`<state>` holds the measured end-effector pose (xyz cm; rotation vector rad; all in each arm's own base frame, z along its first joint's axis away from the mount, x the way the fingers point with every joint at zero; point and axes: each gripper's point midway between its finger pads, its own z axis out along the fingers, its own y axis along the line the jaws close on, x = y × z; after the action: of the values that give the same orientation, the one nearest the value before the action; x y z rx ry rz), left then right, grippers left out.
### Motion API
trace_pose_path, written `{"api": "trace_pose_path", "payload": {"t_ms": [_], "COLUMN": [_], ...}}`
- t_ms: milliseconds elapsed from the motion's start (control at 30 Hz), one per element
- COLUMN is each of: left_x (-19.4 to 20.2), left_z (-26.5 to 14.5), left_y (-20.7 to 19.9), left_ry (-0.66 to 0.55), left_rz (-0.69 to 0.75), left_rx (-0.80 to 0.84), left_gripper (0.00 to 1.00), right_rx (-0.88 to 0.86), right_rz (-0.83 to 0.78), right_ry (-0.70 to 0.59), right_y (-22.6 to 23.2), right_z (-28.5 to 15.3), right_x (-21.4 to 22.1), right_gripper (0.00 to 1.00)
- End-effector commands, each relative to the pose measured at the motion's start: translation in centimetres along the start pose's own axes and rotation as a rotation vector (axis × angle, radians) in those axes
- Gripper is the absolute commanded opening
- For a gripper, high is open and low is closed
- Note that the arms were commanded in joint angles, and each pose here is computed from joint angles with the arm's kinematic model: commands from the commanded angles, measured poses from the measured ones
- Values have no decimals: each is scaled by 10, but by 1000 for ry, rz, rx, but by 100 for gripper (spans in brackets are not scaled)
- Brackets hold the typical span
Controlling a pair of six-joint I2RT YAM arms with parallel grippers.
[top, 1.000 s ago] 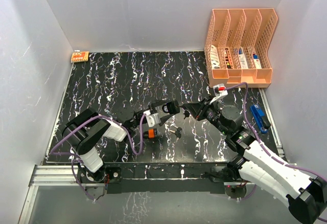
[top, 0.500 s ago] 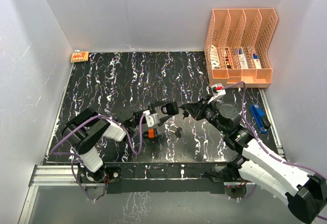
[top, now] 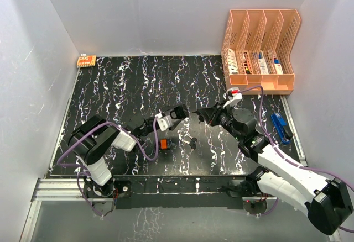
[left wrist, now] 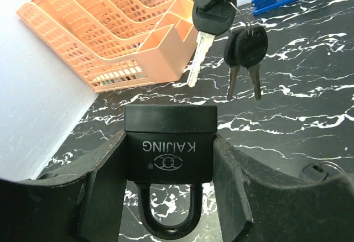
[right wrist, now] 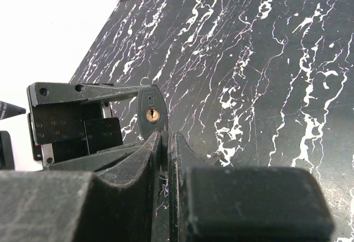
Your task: Unlock with the key
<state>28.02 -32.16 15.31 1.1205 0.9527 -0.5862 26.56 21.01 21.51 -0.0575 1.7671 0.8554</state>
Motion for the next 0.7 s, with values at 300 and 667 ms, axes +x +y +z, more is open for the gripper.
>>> {"api": "trace_pose_path", "payload": {"t_ms": [300,667], "left_x": [-24,-21], "left_z": [4,-5], "left_y": [34,27], "left_ry": [3,-7], "left_rz": [136,147], "left_rx": [-78,-78], "left_gripper": [0,0], "right_rx": [-10,-16], "right_rz": [-2,-7], "right_ry": [-87,-111], "right_y": [10,9], "right_z": [19,12], "right_x": [-33,-41], "right_gripper": [0,0]}}
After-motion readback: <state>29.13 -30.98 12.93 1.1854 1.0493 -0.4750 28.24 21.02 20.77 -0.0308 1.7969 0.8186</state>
